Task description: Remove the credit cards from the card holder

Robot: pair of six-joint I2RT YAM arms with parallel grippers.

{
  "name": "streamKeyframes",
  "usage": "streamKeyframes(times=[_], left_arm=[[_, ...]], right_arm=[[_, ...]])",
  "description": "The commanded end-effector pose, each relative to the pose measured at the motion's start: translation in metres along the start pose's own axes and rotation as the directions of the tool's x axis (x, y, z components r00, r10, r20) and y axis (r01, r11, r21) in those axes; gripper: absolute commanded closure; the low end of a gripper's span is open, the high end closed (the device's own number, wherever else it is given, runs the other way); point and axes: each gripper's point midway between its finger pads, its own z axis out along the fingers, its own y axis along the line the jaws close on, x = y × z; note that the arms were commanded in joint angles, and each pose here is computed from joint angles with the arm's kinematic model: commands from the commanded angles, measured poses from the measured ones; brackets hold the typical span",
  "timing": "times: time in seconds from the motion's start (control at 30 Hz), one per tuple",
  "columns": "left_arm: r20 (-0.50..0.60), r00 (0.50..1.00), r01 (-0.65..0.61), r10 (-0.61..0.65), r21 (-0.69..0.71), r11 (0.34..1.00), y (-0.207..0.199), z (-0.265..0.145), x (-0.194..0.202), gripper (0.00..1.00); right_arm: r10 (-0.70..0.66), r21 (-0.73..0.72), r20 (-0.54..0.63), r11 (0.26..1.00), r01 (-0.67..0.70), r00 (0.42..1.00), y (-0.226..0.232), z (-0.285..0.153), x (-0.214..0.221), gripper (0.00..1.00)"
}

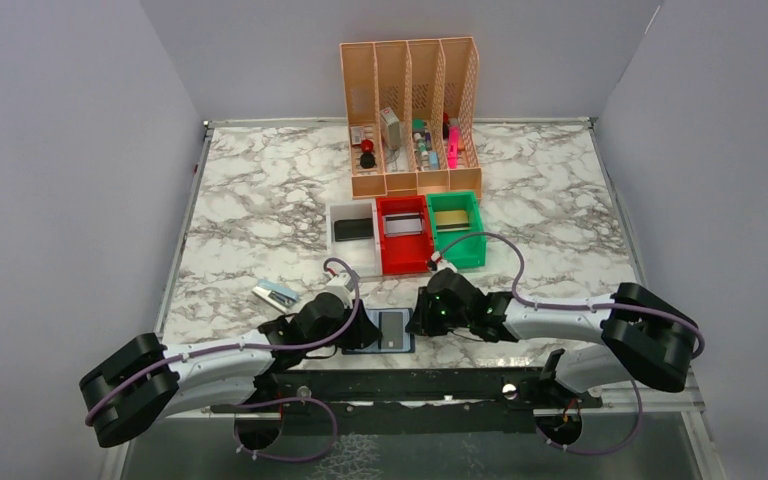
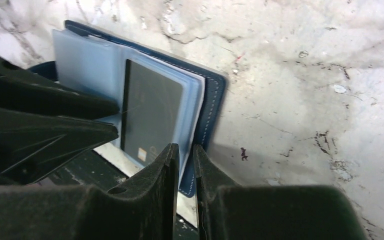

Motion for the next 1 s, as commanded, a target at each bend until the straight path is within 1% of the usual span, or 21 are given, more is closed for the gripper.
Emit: streamKeyframes(times=[0.0, 0.2, 0.47, 0.73, 0.83, 0.97], left_arm=[[-0.020, 1.000, -0.010, 0.009, -0.035, 0.999, 0.010, 0.001, 0.007, 0.68], [-0.052, 0.999, -0.017, 0.015, -0.027, 1.000, 0.008, 0.006, 0.011, 0.68], [-0.039, 0.999, -0.021, 0.021, -0.014, 1.000, 0.005, 0.008, 0.009, 0.71], [-0.043, 0.999, 0.008, -0.010, -0.043, 0.999, 0.017, 0.013, 0.017, 0.73], [-0.041, 0.999, 0.021, -0.022, -0.046, 0.999, 0.020, 0.014, 0.019, 0.76], [-0.049, 0.999, 0.012, -0.014, -0.051, 0.999, 0.020, 0.015, 0.020, 0.86]], right_arm=[[0.012, 0.042, -0.033, 0.999, -0.011, 0.999, -0.010, 0.007, 0.010, 0.78], [0.013, 0.042, -0.060, 0.999, -0.010, 0.998, -0.015, 0.012, 0.019, 0.79], [0.016, 0.029, -0.044, 0.999, -0.015, 0.999, -0.012, 0.008, 0.015, 0.80], [0.026, 0.040, -0.053, 0.999, -0.024, 0.998, -0.015, 0.011, 0.018, 0.80], [0.025, 0.035, -0.050, 0.999, -0.023, 0.998, -0.014, 0.010, 0.017, 0.80], [0.013, 0.037, -0.038, 0.999, -0.011, 0.999, -0.011, 0.007, 0.012, 0.80]])
